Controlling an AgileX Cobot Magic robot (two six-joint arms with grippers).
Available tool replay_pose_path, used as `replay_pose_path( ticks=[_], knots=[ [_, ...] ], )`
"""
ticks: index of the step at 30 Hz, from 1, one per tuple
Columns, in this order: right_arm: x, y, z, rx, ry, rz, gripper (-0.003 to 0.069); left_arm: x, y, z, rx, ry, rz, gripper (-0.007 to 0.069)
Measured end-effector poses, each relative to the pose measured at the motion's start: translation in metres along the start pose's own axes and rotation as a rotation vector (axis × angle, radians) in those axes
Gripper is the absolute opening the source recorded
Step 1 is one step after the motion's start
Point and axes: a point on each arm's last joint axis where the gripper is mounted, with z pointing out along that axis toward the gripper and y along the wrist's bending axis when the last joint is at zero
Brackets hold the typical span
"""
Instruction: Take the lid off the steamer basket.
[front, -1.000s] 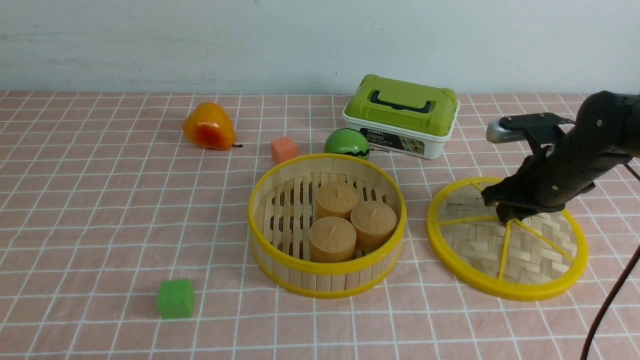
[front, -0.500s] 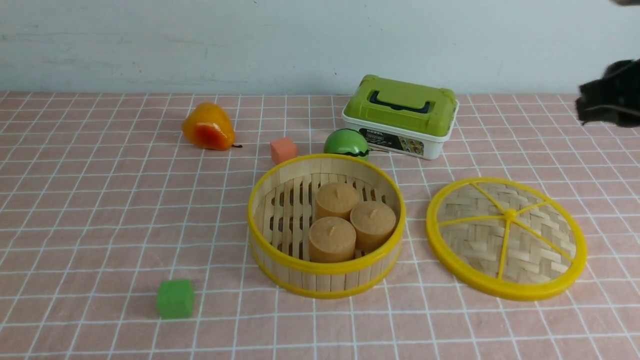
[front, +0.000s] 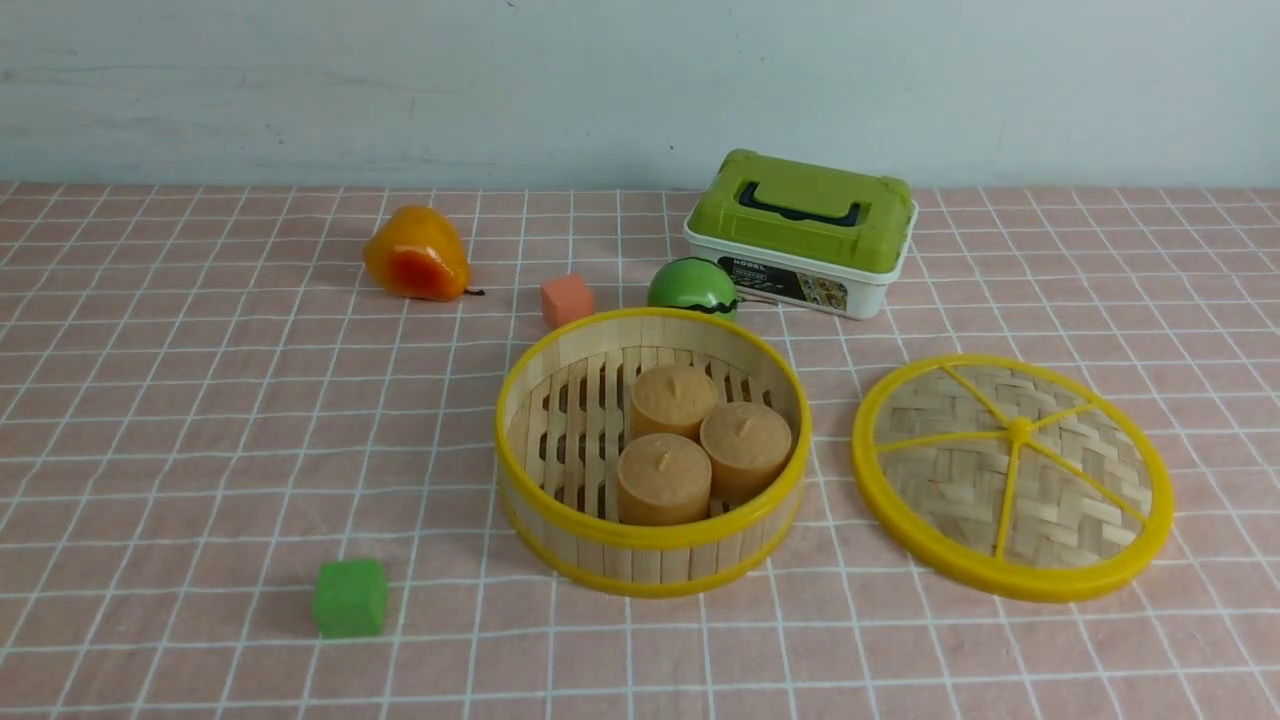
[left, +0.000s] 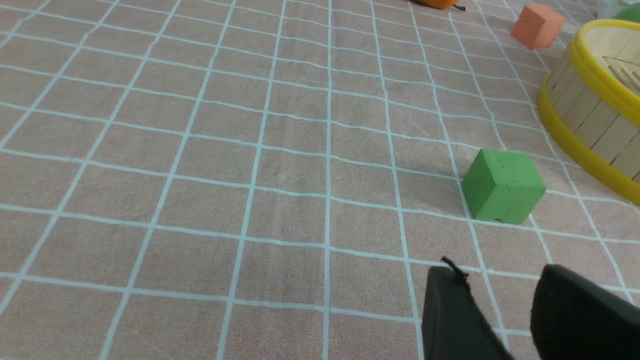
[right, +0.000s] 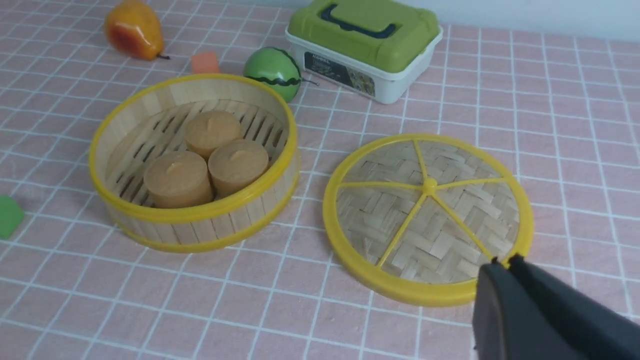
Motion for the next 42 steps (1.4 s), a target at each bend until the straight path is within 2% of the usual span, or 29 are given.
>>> replay_pose_path(
  ticks=[4, 10, 15, 21, 27, 32, 38, 42],
  knots=[
    [0.014, -0.002, -0.015, 0.046, -0.053, -0.052, -0.0021, 0.0, 0.0, 0.0, 0.0, 0.0, 0.0, 0.0239],
    [0.029, 0.0, -0.028, 0.05, -0.004, -0.072, -0.0018, 0.0, 0.0, 0.0, 0.0, 0.0, 0.0, 0.0239],
    [0.029, -0.002, -0.028, 0.074, -0.003, -0.092, -0.0014, 0.0, 0.0, 0.0, 0.0, 0.0, 0.0, 0.0239],
    [0.039, -0.01, -0.009, 0.129, -0.112, -0.123, -0.0008, 0.0, 0.0, 0.0, 0.0, 0.0, 0.0, 0.0239],
    [0.102, -0.021, 0.039, 0.156, -0.271, -0.058, -0.0004, 0.0, 0.0, 0.0, 0.0, 0.0, 0.0, 0.0239],
    [0.158, -0.025, 0.055, 0.17, -0.248, 0.034, -0.0003, 0.0, 0.0, 0.0, 0.0, 0.0, 0.0, 0.0239],
    [0.175, -0.028, 0.053, 0.226, -0.175, 0.043, 0.0004, 0.0, 0.0, 0.0, 0.0, 0.0, 0.0, 0.0239],
    [0.18, -0.028, 0.053, 0.23, -0.124, 0.053, 0.001, 0.0, 0.0, 0.0, 0.0, 0.0, 0.0, 0.0239]
  ],
)
